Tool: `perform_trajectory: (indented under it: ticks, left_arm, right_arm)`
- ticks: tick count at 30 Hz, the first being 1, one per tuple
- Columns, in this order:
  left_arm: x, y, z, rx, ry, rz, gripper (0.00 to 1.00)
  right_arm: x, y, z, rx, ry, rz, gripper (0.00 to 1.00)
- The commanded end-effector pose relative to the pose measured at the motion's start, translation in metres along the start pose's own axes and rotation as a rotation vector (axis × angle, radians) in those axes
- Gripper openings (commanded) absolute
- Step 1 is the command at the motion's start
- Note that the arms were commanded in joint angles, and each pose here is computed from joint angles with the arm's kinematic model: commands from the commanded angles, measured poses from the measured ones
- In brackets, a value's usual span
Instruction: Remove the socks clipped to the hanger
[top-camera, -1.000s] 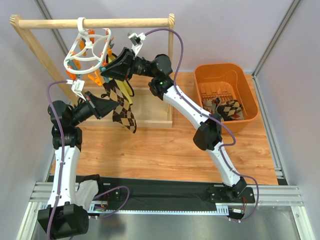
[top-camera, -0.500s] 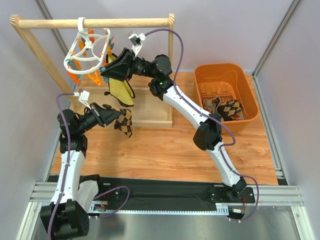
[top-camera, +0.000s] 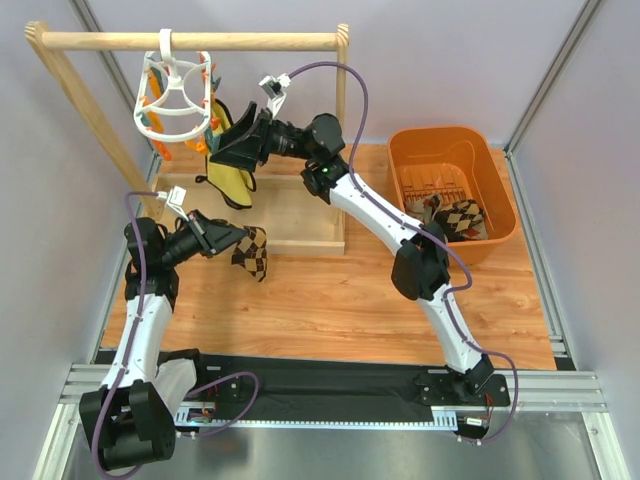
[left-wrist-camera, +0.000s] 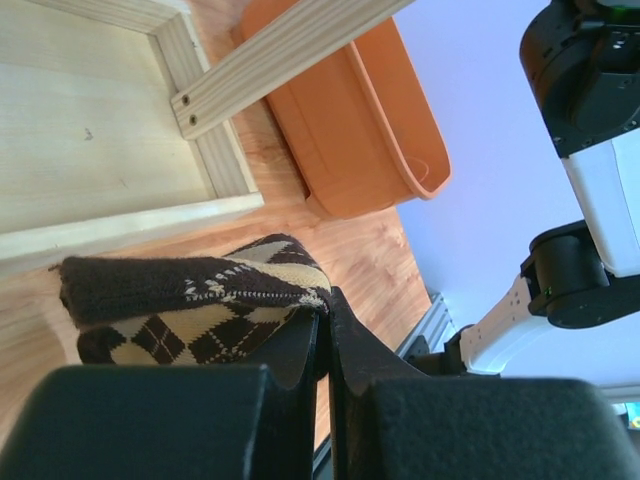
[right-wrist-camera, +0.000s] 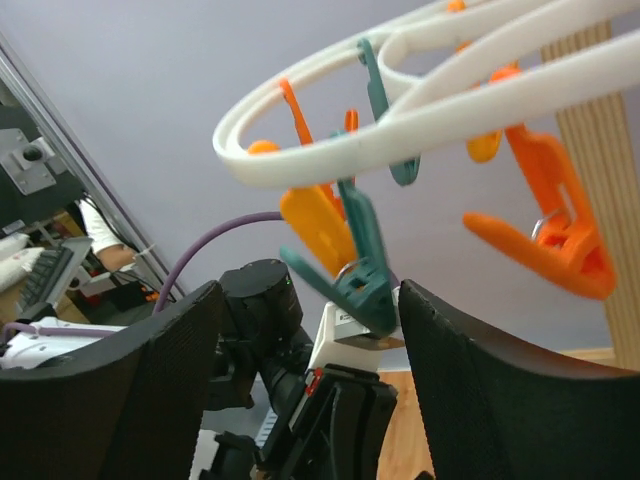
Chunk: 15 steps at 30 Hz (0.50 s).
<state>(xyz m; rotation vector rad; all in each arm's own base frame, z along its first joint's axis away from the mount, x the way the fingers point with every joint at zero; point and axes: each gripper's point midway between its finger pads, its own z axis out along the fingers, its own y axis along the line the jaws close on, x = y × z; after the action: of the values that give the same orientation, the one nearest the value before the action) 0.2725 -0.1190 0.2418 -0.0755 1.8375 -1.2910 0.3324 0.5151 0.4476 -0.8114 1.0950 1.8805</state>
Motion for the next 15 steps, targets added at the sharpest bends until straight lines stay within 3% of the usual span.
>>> perform_trajectory:
  ticks: [1,4,9,11,15]
  left_arm:
    - [-0.016,-0.027,-0.002,0.064,-0.017,0.102,0.07]
    - [-0.017,-0.033,-0.003,0.078,-0.024,0.112,0.07]
    - [-0.017,-0.04,-0.005,0.116,-0.034,0.119,0.07]
    - [-0.016,-0.044,-0.006,0.126,-0.031,0.119,0.08]
    - [-0.017,-0.059,-0.011,0.164,-0.036,0.165,0.08]
  right_arm:
    - [-0.021,0.025,-0.009,-0.014,0.011,0.021,0.75]
    - [-0.015,0.029,-0.021,0.002,0.039,0.035,0.86]
    - [0.02,0.02,-0.052,0.113,0.113,0.065,0.88]
    - [0.02,0.032,-0.061,0.143,0.139,-0.02,0.88]
    - [0.063,0.03,-0.096,0.281,0.225,-0.058,0.89]
